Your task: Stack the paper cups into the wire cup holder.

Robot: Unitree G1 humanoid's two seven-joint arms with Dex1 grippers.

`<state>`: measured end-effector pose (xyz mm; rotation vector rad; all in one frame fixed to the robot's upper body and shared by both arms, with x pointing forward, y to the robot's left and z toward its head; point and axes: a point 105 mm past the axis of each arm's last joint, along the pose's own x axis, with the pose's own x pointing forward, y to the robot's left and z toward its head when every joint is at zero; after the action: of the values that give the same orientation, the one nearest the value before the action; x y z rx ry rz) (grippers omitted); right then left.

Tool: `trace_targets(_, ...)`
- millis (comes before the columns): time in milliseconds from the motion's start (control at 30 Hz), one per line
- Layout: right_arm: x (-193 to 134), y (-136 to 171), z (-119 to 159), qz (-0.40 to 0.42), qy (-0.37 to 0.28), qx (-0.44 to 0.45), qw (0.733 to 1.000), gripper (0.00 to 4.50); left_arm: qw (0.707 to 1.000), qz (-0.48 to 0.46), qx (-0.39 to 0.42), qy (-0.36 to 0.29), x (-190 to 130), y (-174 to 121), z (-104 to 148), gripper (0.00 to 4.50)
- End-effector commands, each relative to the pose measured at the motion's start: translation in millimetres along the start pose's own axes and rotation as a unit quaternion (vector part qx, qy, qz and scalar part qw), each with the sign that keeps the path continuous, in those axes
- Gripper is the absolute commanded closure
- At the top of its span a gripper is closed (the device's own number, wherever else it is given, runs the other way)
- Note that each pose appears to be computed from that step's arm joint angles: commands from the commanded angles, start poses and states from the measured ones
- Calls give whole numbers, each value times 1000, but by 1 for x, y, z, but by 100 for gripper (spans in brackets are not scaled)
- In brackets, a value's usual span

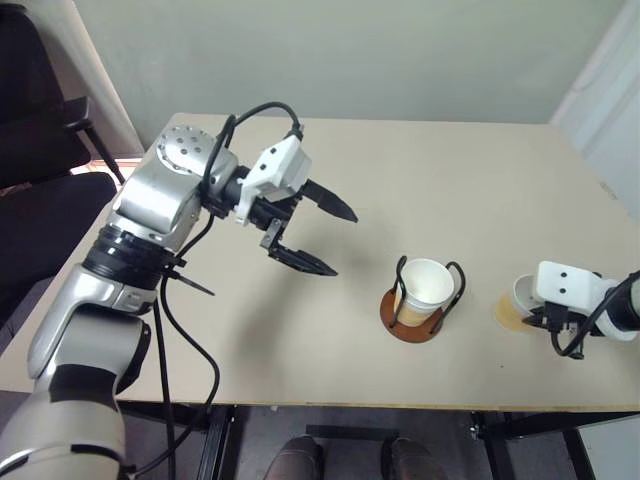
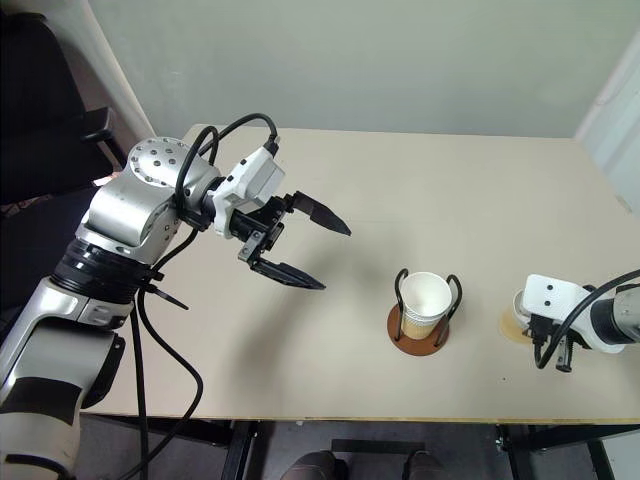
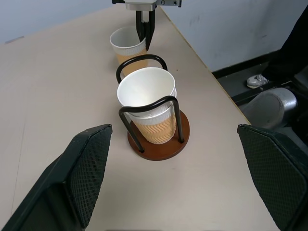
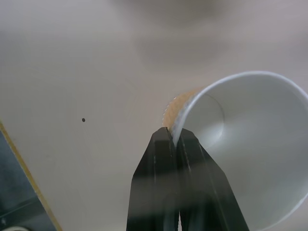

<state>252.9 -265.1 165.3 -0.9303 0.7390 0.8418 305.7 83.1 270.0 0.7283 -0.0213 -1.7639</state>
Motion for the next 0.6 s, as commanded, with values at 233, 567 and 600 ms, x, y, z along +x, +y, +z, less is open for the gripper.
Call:
trace_targets(233, -93, -22, 105, -43, -92, -199, 975, 448, 999, -21, 19, 20, -8, -14, 2, 0)
trace_targets(567, -80, -9, 172, 45, -126, -334, 933, 448, 999, -27, 20, 15, -6, -14, 4, 0)
trace_targets(600, -78, -7, 171, 51, -123, -336, 932, 448, 999, -27, 19, 15, -6, -14, 5, 0)
